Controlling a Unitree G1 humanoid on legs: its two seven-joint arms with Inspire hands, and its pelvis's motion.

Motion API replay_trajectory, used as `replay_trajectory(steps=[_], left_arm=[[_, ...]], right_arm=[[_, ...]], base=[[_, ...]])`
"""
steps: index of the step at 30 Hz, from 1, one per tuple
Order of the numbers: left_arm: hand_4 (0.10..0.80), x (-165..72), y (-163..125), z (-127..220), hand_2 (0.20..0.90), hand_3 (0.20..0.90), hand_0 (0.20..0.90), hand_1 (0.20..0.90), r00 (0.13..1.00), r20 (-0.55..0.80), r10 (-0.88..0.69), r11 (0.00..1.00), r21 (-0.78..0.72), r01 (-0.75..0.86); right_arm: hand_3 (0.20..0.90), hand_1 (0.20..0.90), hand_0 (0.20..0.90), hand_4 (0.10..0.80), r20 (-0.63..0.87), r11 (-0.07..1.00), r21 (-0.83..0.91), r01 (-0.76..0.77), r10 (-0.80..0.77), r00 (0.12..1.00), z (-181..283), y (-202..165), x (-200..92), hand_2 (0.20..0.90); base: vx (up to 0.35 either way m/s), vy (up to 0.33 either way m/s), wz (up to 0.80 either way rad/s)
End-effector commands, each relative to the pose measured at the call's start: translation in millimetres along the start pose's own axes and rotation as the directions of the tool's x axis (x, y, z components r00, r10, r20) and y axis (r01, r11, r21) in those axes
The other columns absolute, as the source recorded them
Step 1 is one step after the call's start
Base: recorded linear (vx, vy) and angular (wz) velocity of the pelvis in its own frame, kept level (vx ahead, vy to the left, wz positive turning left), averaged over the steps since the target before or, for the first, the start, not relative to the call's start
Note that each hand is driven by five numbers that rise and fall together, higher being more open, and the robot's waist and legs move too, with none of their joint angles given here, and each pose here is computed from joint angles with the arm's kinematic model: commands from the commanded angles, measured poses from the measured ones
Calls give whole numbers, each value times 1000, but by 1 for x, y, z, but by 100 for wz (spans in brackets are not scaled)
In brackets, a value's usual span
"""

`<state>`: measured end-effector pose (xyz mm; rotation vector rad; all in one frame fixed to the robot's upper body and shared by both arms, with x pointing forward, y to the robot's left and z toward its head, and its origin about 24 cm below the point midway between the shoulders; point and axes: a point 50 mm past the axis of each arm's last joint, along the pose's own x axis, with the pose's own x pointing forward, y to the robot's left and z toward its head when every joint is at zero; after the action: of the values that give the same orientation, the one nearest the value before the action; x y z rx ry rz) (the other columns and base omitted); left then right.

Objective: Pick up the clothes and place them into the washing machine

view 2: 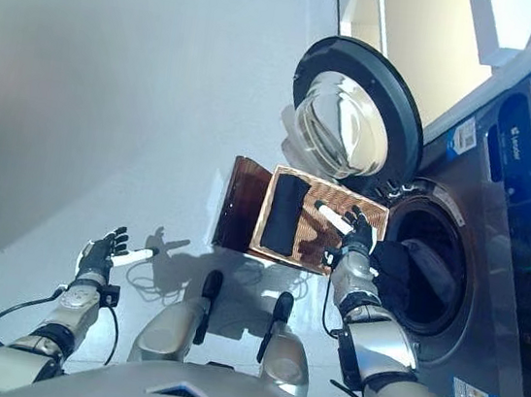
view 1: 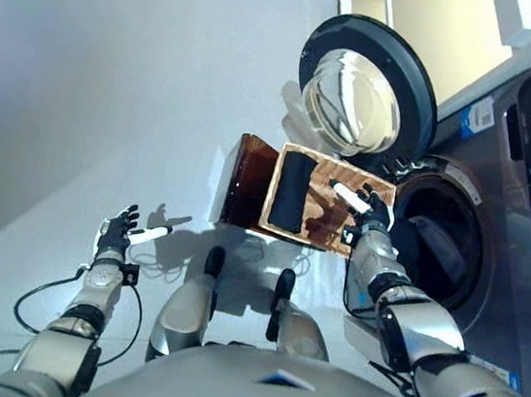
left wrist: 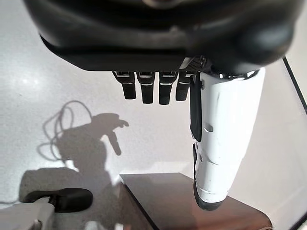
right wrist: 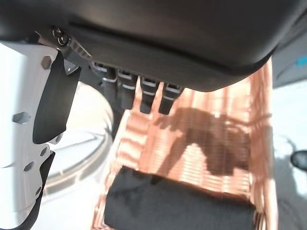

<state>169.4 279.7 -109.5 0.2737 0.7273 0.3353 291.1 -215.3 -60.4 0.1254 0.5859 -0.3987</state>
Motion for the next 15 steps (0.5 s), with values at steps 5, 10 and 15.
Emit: replay_trajectory(steps=[5,10,15], left_arm=[[800,17,29,64,900,900,900,900,970,217,107,994,-29,-103],[800,18,24,77,900,900,900,900,959,262,104,994,-49,-94],[800,18,23,88,900,900,900,900,947,302,107,994,-70,-89]], right_arm=[[900,900,900,800,307,995,-36,93,-77,949,114,-7,8,900],[900,900,900,800,344,992,-40,122,-101,933,135,-4,7,900],[900,900,900,800,369,991,-21,134,-117,922,150,-1,5,900]], base=[[-59,0,19],[-11,1,11],[-6,0,18]])
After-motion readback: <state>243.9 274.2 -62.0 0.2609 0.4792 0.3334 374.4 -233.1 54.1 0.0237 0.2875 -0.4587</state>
